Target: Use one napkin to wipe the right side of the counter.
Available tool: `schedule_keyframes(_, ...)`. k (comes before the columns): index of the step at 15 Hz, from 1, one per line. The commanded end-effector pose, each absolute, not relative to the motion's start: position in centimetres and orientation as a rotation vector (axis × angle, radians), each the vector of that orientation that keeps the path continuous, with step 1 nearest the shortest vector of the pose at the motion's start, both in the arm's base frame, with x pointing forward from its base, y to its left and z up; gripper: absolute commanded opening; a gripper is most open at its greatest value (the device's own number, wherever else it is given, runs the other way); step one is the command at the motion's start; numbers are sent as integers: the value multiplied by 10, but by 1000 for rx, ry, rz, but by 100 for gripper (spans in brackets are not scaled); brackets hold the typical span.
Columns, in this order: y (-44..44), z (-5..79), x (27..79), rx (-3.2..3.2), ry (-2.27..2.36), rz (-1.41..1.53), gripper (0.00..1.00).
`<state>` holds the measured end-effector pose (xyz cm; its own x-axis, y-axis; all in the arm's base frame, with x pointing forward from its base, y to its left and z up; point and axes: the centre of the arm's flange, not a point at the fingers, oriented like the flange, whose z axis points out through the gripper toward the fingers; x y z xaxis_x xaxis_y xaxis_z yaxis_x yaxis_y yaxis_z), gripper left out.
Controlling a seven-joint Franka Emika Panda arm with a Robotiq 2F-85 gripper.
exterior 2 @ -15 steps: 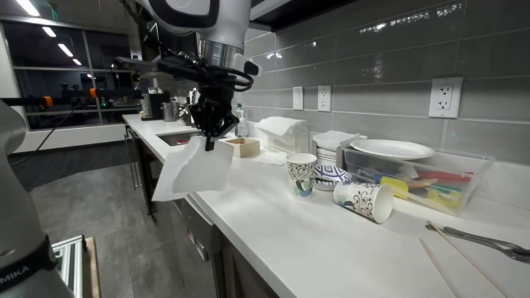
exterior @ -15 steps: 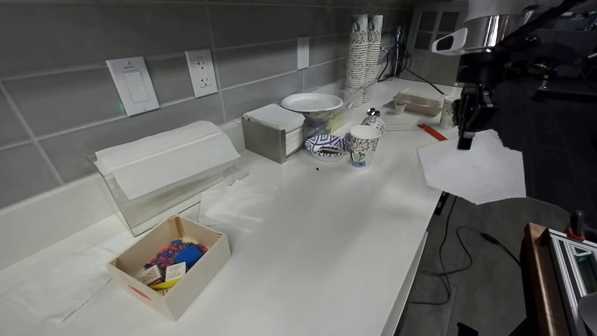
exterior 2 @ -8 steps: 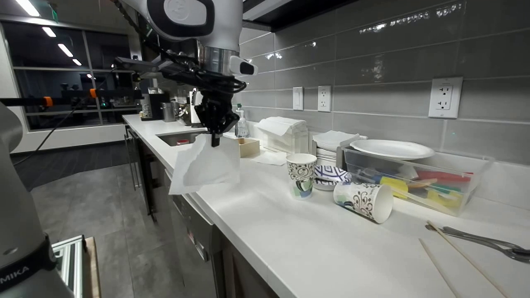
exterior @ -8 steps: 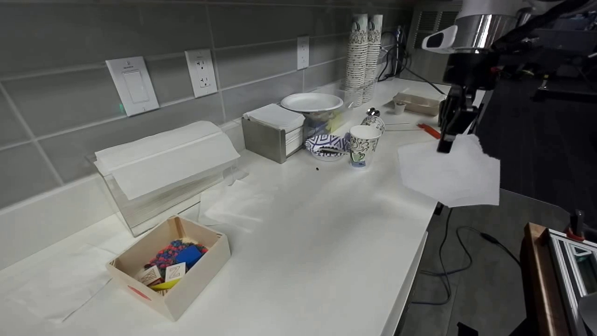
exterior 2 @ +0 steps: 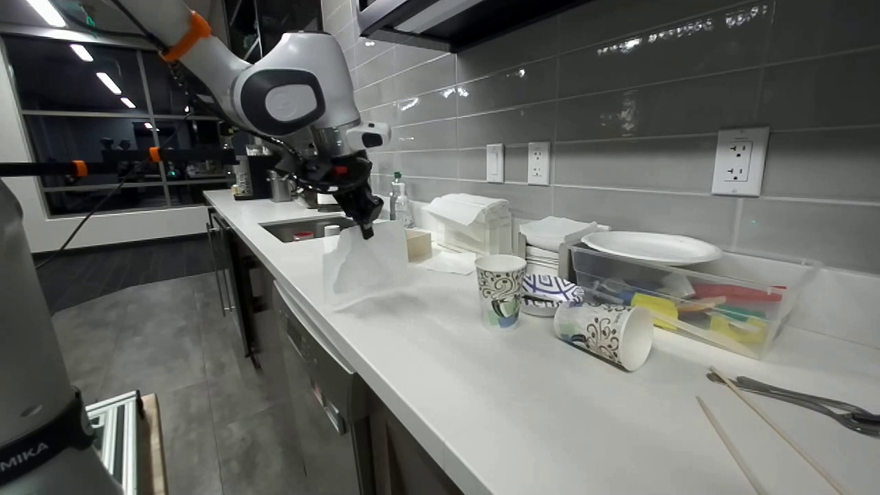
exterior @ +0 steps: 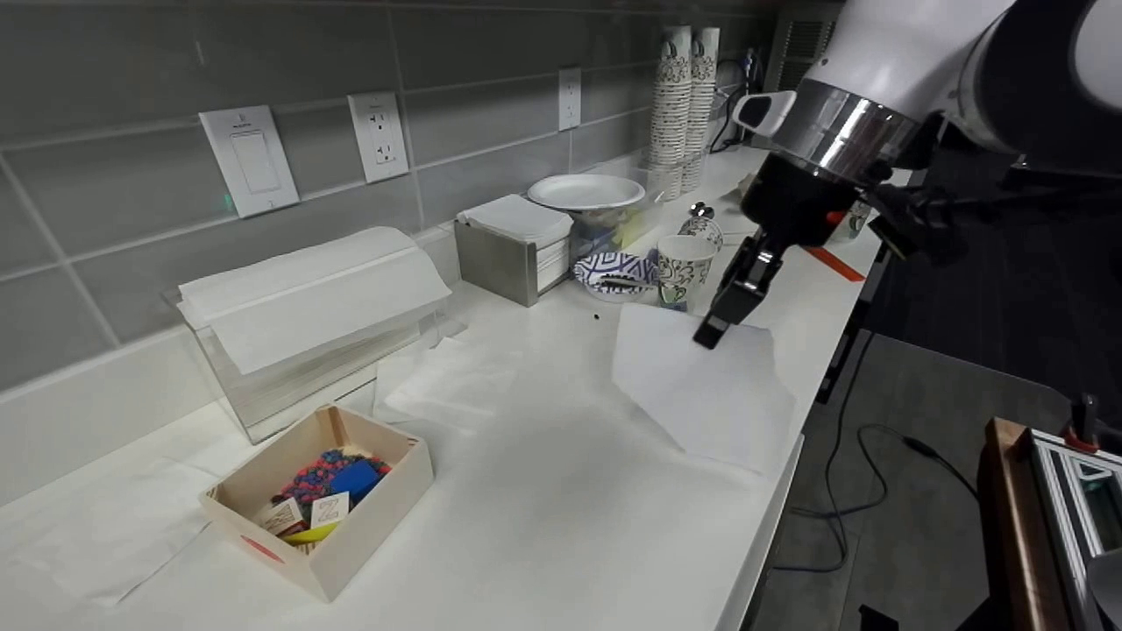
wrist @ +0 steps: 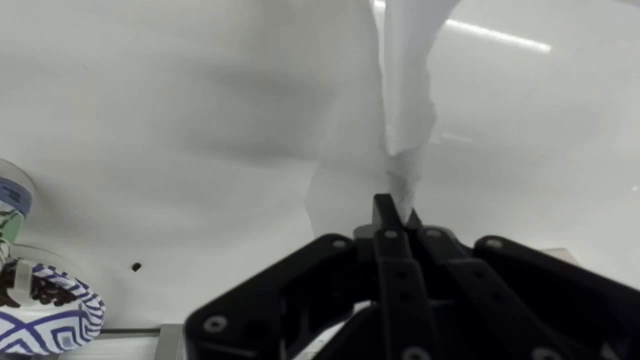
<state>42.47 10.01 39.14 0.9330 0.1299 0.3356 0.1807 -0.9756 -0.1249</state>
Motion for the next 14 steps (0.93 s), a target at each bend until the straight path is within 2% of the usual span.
schedule_keyframes(1, 123, 362, 453, -2935, -112, -616, 0)
schedule_keyframes(7, 124, 325, 473, -2950, -32, -788, 0)
schedule_keyframes(12, 110, 310, 480, -2988, -2, -752, 2)
schedule_keyframes(13, 109, 312, 481, -2991, -4, -738, 27)
schedule_keyframes(14, 109, 314, 482, -2993, -1, -733, 27)
